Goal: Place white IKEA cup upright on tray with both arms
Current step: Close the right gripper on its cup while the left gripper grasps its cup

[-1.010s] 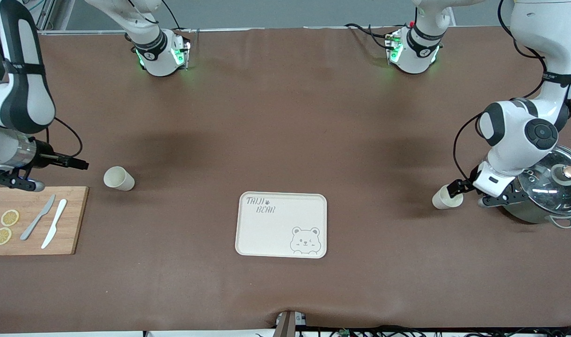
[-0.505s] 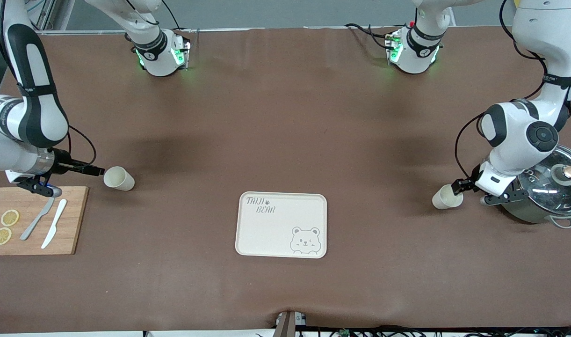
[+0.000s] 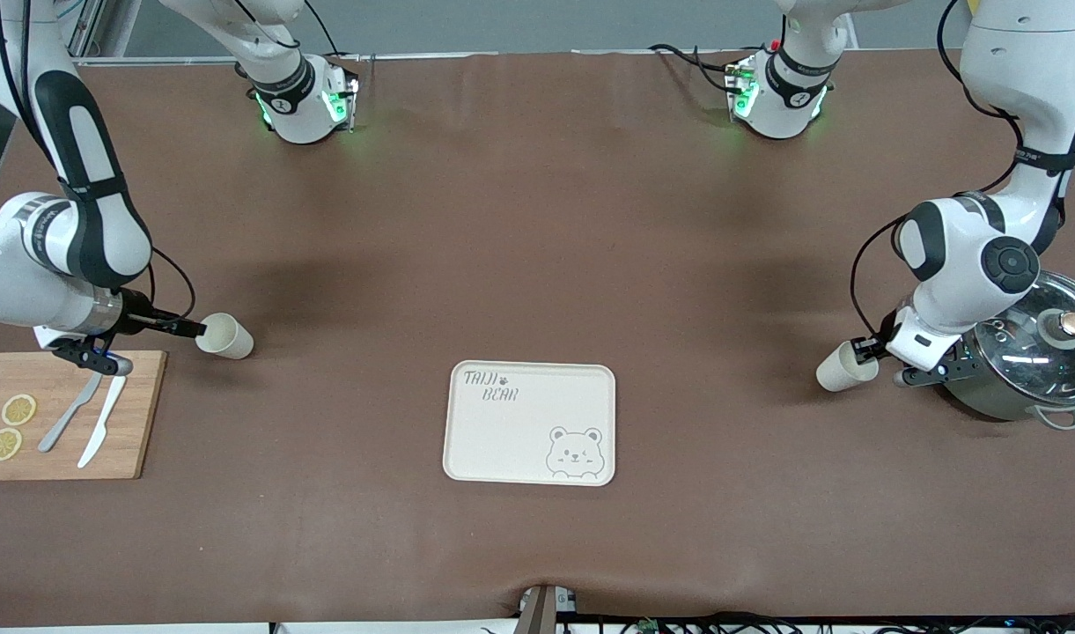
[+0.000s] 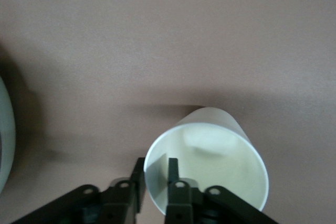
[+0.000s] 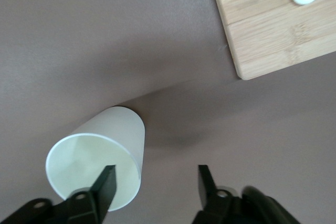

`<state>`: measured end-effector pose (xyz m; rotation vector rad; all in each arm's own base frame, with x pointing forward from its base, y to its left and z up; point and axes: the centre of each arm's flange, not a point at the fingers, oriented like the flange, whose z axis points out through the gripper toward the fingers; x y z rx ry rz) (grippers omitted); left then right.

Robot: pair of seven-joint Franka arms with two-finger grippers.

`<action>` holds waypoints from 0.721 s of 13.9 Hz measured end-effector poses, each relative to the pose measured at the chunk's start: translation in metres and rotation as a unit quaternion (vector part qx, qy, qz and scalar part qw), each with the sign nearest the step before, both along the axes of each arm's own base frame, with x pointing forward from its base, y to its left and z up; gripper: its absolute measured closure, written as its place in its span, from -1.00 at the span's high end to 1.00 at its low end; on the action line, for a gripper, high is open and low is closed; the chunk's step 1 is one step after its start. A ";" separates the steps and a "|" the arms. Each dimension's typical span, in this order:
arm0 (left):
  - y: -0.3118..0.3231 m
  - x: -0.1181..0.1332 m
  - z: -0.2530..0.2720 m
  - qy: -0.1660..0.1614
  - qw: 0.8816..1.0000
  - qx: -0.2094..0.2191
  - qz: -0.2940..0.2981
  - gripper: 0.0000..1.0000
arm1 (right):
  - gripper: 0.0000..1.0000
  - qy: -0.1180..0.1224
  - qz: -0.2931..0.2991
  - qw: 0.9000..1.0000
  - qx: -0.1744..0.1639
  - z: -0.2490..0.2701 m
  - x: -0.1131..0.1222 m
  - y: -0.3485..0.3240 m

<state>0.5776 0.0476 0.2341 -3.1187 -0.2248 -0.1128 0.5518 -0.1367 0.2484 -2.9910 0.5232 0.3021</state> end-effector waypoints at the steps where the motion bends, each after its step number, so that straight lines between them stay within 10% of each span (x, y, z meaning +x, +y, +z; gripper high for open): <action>1: -0.006 0.003 0.007 -0.006 1.000 -0.001 -0.005 -0.85 | 0.17 0.001 -0.007 1.000 0.006 -0.003 -0.001 0.001; 5: -0.029 0.011 0.032 -0.012 1.000 -0.005 -0.024 -0.91 | 0.02 -0.003 -0.018 1.000 0.014 -0.011 0.000 0.003; 10: -0.064 0.045 0.104 0.019 0.999 -0.010 -0.040 -0.92 | -0.96 -0.002 -0.017 1.000 0.016 -0.013 0.000 0.006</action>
